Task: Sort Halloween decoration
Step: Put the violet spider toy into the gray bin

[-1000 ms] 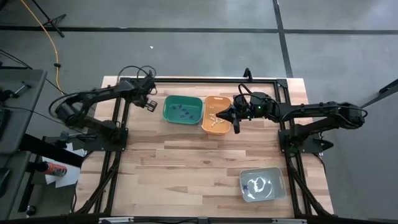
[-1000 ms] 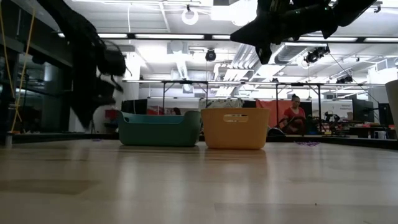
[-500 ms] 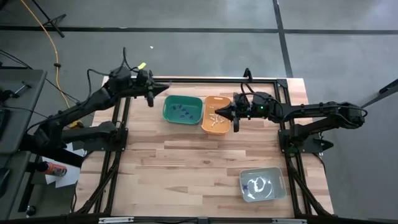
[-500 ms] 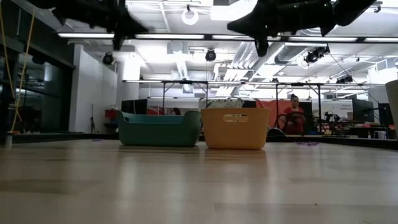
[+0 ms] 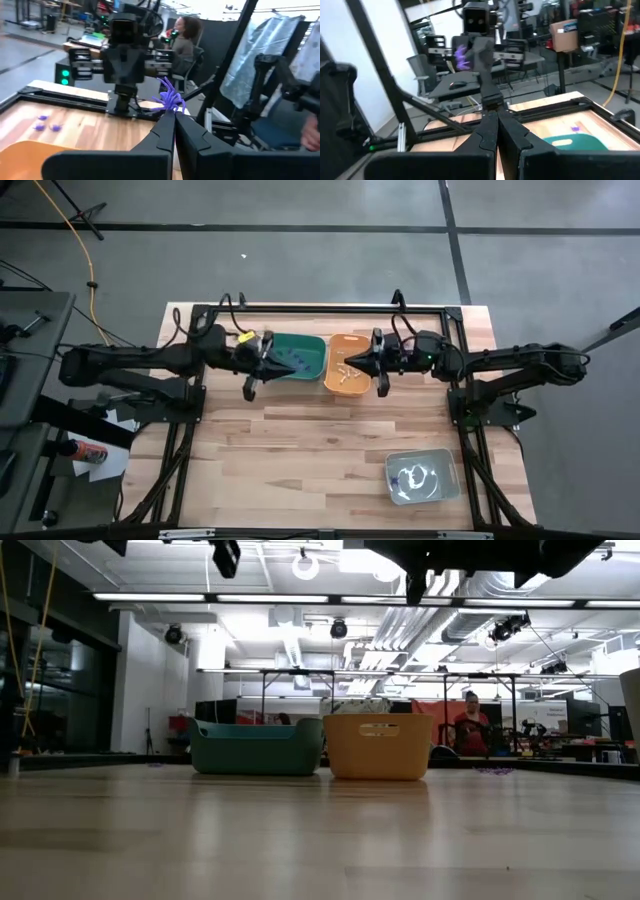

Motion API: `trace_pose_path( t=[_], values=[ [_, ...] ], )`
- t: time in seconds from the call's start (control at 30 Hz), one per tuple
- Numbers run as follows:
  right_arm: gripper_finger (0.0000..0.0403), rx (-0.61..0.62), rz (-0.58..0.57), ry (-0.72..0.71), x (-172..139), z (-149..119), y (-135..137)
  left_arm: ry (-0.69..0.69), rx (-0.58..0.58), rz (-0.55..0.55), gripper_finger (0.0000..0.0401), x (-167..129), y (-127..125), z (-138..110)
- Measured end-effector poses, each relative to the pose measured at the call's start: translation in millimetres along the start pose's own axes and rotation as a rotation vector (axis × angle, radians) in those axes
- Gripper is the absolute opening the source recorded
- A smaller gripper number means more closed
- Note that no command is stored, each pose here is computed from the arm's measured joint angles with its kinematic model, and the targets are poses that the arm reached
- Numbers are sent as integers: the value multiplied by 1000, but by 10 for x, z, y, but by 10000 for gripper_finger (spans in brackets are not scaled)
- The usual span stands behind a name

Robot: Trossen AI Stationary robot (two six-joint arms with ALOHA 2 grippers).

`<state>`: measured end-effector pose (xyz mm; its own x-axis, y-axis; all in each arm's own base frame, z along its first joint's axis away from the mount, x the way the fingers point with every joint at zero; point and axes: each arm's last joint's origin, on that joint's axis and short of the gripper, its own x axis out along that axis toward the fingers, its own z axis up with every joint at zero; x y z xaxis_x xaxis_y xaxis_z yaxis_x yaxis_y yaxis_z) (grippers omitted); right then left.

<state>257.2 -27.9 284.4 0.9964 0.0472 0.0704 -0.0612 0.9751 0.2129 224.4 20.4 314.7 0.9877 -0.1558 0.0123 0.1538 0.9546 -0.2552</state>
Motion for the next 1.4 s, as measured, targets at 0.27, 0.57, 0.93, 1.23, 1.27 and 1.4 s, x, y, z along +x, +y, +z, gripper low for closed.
trace_pose_path(
  t=[0.27, 0.57, 0.93, 1.23, 1.27, 1.4],
  values=[
    [0, -19, 23, 12, 9, -21, 58, 27, -52, 22, 0, 111, 25, -93],
    [0, 125, 9, 21, 45, 16, 57, 8, -46, 16, 0, 116, 22, -76],
    [38, 13, -14, 255, 700, 322, 148, 106, -72, 26, 0, 296, 124, -286],
    [161, -54, 19, 323, 842, 347, 149, 95, -67, 23, 0, 280, 114, -261],
    [169, -56, 18, 313, 854, 348, 139, 95, -67, 23, 0, 279, 115, -261],
    [182, -44, 0, 311, 902, 304, 105, 97, -56, 23, 0, 279, 115, -263]
  ],
)
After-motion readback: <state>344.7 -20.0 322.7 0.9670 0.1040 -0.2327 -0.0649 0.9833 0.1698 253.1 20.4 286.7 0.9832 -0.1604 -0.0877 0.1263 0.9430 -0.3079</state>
